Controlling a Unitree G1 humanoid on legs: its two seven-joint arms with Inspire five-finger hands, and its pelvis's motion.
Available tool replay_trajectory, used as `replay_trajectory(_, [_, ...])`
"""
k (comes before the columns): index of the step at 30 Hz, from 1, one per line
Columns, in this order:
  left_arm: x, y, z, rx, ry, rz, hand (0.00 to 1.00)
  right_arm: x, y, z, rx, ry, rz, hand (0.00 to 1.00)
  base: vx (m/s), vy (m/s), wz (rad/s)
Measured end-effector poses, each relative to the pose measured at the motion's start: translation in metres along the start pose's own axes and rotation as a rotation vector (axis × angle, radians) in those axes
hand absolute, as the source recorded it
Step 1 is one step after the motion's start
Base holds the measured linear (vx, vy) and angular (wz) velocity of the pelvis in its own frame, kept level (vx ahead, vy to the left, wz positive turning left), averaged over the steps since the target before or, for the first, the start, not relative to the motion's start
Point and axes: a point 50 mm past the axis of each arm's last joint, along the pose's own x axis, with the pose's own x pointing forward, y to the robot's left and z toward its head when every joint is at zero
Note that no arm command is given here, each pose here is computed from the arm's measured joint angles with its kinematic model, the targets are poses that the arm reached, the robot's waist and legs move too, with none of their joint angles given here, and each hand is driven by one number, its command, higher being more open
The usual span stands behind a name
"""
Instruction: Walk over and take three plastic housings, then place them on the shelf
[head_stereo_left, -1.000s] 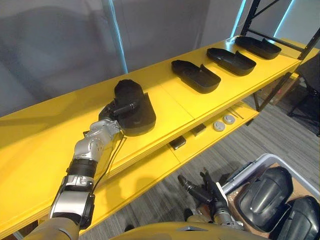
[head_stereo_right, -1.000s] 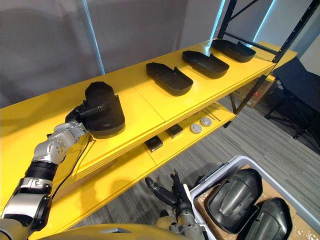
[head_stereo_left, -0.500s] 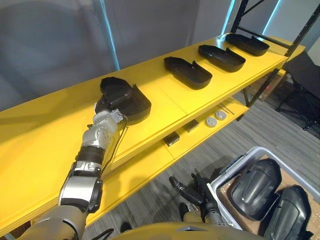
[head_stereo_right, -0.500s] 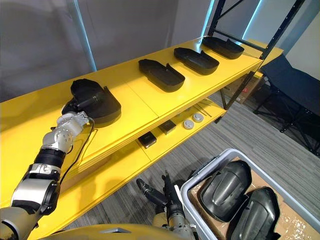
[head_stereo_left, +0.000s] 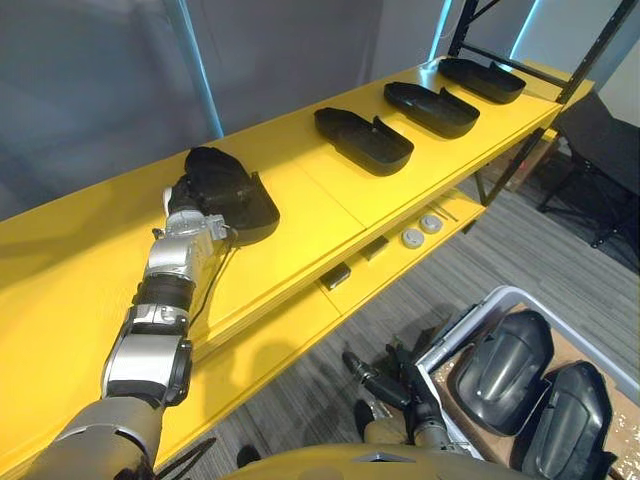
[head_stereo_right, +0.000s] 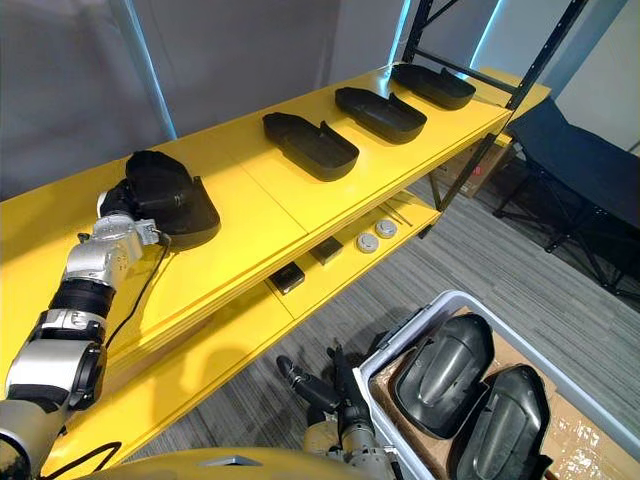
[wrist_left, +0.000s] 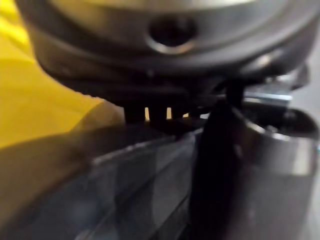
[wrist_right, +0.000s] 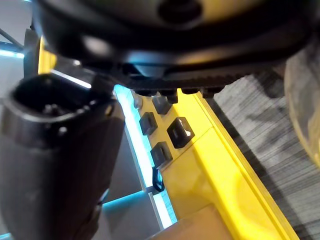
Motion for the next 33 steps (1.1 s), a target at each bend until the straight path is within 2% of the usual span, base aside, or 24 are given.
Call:
replay_trajectory(8, [0.002,0.004,0.004,0.088,0.023,0.001,1.00,0.001,-0.001,-0.002,0.007,0.008,0.001,1.00,0.00,-0.002,0.02])
replay_trajectory(16, [0.002,0.010,0.008,0.293,-0.022,0.105,1.00,0.004,-0.002,-0.002,0.026,0.005,-0.008,1.00,0.00,0.000,0.00])
replay_trajectory(24, [0.000,0.010,0.012,0.259,-0.029,0.189,1.00,0.004,-0.002,-0.003,0.027,0.004,-0.021,1.00,0.01,-0.003,0.05])
replay_trajectory(27, [-0.004,0.009,0.023,0.249,-0.091,0.232,1.00,0.004,-0.003,-0.004,0.027,-0.001,-0.029,1.00,0.01,-0.001,0.05])
replay_trajectory(33, [-0.032,0.004,0.067,0.185,-0.406,0.280,1.00,0.004,-0.006,0.000,0.036,-0.036,-0.063,1.00,0.01,-0.002,0.12])
